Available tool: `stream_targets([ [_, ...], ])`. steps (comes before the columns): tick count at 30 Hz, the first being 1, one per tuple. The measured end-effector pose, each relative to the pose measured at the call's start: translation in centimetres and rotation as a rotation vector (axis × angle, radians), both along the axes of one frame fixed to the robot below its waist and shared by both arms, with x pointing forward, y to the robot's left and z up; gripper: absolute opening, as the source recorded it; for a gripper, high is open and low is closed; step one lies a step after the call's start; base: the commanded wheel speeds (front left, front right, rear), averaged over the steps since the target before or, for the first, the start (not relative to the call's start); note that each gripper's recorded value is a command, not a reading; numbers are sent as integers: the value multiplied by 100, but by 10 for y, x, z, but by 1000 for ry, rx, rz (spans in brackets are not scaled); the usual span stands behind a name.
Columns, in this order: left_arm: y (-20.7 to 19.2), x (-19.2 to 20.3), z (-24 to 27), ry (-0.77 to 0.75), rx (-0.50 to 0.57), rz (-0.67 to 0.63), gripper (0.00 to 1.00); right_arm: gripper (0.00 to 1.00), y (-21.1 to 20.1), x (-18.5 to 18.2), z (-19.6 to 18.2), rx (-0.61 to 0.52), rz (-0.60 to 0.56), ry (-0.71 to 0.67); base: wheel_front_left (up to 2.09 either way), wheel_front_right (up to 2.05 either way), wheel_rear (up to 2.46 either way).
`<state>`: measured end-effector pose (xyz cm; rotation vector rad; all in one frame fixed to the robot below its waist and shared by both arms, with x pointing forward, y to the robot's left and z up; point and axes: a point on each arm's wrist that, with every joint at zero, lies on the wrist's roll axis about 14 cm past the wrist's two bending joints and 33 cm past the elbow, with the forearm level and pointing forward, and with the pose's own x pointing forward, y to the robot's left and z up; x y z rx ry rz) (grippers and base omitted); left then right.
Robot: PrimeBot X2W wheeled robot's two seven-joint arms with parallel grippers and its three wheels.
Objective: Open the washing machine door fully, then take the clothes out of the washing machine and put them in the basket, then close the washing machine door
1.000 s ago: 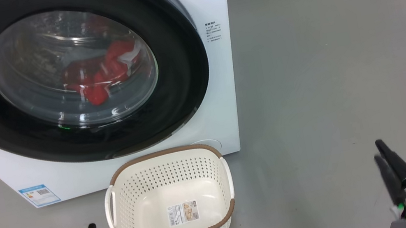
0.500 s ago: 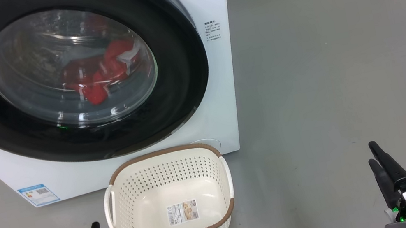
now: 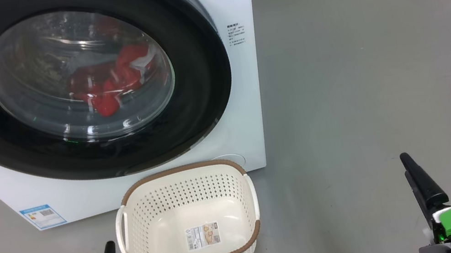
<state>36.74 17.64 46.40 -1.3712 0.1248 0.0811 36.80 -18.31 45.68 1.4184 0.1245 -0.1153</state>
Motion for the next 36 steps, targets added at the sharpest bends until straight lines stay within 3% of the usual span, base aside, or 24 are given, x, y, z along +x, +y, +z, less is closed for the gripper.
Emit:
stream_targets([
  [36, -5, 5, 26, -103, 469, -43, 100, 100, 32, 6, 12, -563, 180, -72, 0, 0, 0],
])
